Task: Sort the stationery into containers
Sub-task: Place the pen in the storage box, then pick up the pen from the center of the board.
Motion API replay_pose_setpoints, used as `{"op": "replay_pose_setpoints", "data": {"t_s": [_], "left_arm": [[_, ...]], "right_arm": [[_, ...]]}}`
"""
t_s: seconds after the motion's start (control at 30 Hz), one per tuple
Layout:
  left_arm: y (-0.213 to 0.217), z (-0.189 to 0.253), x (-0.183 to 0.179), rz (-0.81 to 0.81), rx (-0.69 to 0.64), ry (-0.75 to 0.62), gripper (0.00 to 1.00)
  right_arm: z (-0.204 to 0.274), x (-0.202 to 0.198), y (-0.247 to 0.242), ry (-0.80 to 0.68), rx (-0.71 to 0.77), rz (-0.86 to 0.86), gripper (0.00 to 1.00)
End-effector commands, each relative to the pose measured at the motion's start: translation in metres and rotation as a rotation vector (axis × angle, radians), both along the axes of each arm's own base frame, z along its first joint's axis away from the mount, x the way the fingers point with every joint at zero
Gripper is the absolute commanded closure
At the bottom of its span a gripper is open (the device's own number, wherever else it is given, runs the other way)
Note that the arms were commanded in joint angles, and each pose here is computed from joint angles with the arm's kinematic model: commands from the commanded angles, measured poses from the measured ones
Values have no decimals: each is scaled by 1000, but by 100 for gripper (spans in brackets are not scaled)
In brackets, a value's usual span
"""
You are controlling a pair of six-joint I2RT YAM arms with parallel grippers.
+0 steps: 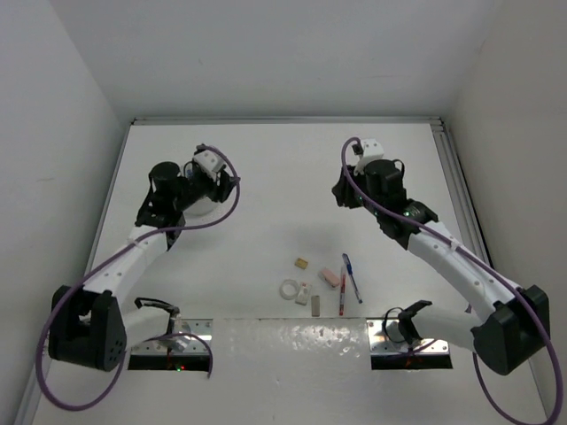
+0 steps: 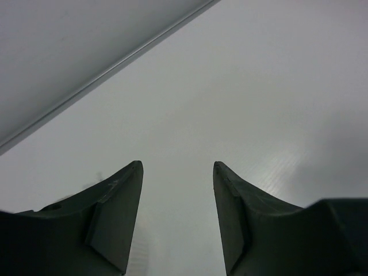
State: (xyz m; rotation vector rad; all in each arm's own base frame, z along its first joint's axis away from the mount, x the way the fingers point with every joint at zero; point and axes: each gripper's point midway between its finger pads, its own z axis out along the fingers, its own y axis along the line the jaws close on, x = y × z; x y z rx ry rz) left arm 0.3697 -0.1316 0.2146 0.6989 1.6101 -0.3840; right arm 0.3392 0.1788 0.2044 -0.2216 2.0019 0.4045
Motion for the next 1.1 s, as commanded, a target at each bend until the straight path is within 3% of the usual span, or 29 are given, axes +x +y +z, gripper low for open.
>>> {"op": "replay_pose_setpoints", "data": {"t_s": [0.0,0.07,0.13,0.17,0.2,0.37,0.57,1.07], "left_arm": [[-15,11,-18,28,-42,25,51],[-25,12,-30,28,-58,21,51],[-29,9,-35,49,-73,41,51],[-35,6,-41,41,-80,52,51],[-37,4,-44,46,-91,69,51],[-34,-4,-44,138,-108,88,51],[-34,-1,-53,136,-129,65,50],[-25,0,-54,180,-144,39,50]], "right_arm": [[-56,-45,-44,239,-106,-176,61],[-82,-74,-52,334,-113,-203,63],[-104,-100,-58,398,-114,-212,79],[-111,-107,-59,424,-97,-227,93],[-126,-120,-62,464,-115,-230,96],[-165,-160,-68,617,-185,-231,87],[-191,-183,-62,707,-196,-194,87],[-227,-203,-59,801,-235,-164,74]]}}
